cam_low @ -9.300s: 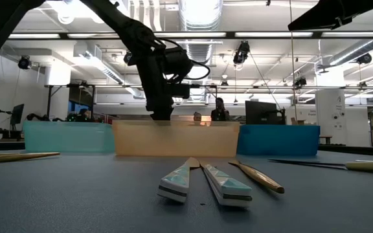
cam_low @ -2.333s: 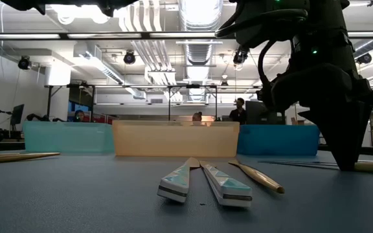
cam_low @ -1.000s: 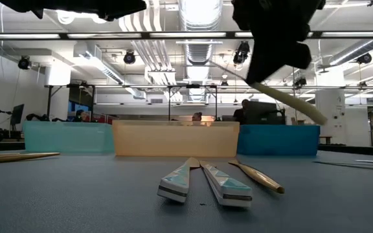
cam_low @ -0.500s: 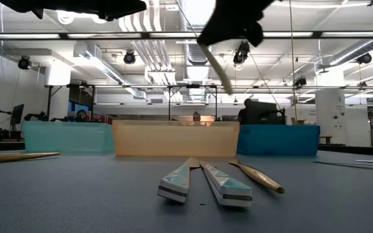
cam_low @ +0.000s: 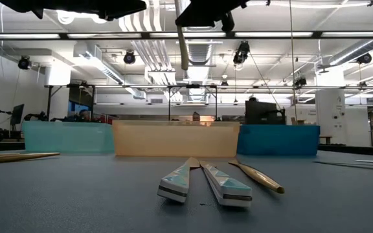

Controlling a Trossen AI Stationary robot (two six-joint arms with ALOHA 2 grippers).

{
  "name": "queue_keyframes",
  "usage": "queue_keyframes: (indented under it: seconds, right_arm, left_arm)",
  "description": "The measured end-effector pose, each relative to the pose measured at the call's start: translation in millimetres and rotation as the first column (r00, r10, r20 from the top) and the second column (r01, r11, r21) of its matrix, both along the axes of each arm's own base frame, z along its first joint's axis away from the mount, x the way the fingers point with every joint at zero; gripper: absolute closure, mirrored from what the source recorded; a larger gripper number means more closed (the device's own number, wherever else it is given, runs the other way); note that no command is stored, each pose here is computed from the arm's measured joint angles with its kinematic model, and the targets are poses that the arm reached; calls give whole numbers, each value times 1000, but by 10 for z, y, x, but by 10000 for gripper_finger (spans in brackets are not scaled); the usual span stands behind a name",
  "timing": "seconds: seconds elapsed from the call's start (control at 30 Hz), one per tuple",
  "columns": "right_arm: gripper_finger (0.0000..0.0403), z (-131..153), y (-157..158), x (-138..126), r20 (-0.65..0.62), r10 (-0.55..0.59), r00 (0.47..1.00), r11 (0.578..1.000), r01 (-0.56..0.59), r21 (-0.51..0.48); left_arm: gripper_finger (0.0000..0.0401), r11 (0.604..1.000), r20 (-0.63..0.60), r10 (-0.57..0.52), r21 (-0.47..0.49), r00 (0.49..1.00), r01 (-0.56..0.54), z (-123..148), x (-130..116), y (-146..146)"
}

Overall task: Sort silverware by color (type)
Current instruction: Put the yellow knife into the blue bin

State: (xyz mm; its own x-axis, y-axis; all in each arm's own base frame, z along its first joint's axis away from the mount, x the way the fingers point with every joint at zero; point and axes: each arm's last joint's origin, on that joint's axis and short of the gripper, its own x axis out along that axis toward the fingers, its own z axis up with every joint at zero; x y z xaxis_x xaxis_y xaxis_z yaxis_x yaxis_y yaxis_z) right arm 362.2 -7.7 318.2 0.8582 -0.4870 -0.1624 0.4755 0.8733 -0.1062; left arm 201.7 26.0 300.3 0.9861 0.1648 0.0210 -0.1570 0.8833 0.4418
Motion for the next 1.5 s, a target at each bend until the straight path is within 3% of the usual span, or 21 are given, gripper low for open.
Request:
queue_keyframes:
  seconds: [0.13, 0.27, 0.43, 0.67, 0.97, 1.17, 1.5]
  right_arm:
    - [388, 59, -251, -4, 47, -65, 997, 997, 66, -29]
    - [388, 56, -558, -57, 48, -216, 975, 975, 218, -31]
    - [388, -27, -962, -180, -29, -385, 923, 923, 385, 11]
    - [388, -83, -1363, -408, -209, -519, 829, 831, 547, 103]
    - [388, -108, -1590, -688, -393, -541, 743, 703, 657, 274]
    - [388, -221, -1776, -913, -493, -474, 729, 573, 681, 456]
    - [388, -320, -1942, -1146, -559, -422, 713, 401, 701, 590]
  left_arm:
    - [286, 1000, -1, 0, 5, 1000, 0, 0, 0, 0]
    - [286, 1000, 0, 0, 5, 1000, 0, 1, 0, 0]
    - [286, 1000, 0, 0, 5, 1000, 0, 1, 0, 0]
    - [286, 1000, -1, 0, 11, 1000, 0, 0, 0, 0]
    - [286, 1000, -4, 1, 15, 1000, -1, -2, 0, 0]
    - [286, 1000, -5, 1, 15, 1000, -1, -2, 0, 0]
    - [286, 1000, -5, 1, 16, 1000, -1, -2, 0, 0]
